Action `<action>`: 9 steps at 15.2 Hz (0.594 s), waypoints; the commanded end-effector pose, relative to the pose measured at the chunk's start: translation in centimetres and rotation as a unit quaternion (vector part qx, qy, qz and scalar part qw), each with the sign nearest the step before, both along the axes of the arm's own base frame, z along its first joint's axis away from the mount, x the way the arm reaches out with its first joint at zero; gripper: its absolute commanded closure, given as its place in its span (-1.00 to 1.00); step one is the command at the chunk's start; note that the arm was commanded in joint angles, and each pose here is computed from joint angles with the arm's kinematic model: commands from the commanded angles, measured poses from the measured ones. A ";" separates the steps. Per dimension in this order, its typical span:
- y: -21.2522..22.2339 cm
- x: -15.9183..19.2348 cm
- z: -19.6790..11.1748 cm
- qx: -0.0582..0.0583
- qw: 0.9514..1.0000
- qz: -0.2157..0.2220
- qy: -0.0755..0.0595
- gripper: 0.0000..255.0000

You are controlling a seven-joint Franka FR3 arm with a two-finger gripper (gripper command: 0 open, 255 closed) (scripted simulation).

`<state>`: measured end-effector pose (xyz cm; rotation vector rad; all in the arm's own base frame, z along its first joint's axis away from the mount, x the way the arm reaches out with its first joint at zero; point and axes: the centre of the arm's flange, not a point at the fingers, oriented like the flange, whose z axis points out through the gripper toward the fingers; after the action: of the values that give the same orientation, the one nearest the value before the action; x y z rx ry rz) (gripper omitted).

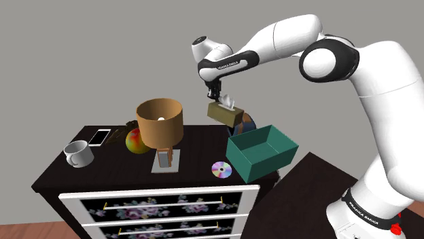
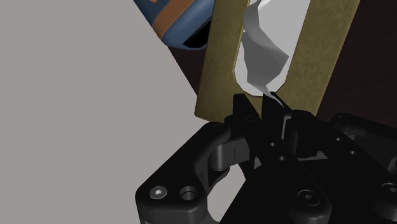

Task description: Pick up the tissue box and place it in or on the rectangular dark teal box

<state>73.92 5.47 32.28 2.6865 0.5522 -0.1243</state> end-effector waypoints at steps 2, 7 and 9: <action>0.0 -0.1 1.5 0.000 1.000 0.000 0.000 1.00; 0.0 -0.1 3.7 0.000 1.000 0.000 0.000 1.00; -0.8 -2.5 4.2 0.000 1.000 0.000 0.000 1.00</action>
<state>72.37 4.98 36.16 2.6864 0.5521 -0.1250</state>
